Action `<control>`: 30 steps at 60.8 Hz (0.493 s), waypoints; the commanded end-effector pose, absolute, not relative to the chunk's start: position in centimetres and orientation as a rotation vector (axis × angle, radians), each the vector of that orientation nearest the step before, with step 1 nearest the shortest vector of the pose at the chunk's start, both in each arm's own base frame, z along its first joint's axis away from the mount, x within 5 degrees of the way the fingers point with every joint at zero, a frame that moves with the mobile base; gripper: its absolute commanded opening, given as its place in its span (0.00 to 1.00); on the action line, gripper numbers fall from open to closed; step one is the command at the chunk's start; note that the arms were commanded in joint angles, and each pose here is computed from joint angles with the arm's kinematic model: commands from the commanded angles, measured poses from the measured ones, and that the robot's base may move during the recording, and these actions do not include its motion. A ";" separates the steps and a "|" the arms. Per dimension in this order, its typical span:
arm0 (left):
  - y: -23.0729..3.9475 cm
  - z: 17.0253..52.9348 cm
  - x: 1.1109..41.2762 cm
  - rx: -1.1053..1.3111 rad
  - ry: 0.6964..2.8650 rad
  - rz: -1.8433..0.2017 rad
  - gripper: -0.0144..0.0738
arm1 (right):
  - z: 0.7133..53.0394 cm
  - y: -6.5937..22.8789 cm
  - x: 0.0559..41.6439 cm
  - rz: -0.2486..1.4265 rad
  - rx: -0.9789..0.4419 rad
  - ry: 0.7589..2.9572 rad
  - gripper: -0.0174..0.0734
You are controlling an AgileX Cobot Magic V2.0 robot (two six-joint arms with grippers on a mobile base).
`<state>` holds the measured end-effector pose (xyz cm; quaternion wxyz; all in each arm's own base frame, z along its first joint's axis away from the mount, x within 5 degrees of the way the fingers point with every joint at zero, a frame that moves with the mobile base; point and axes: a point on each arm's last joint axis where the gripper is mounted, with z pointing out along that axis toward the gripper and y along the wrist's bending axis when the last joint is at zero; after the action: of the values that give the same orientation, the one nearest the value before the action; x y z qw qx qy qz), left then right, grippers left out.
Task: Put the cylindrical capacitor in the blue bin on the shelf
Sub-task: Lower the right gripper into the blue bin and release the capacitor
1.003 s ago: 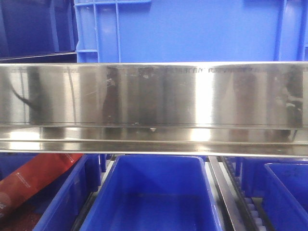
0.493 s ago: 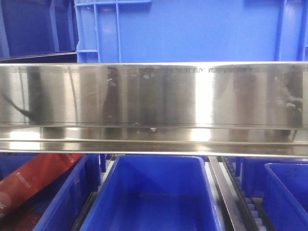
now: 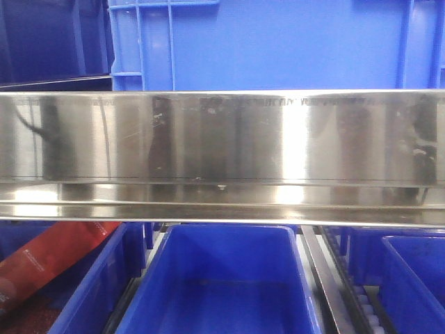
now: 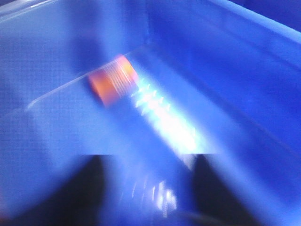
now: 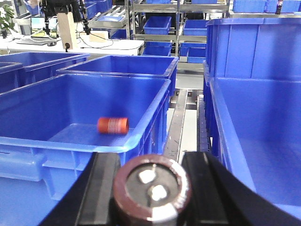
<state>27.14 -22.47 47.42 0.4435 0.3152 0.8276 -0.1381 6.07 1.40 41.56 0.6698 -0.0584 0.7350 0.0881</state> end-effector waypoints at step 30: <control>-7.1 49.6 13.0 0.450 1.920 -0.338 0.06 | 41.4 1.6 7.5 0.191 -0.141 1.717 0.01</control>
<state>15.33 -8.85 49.76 0.5122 0.2163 0.8209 -0.1303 6.76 1.55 40.97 0.6428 -0.0608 0.7588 0.0859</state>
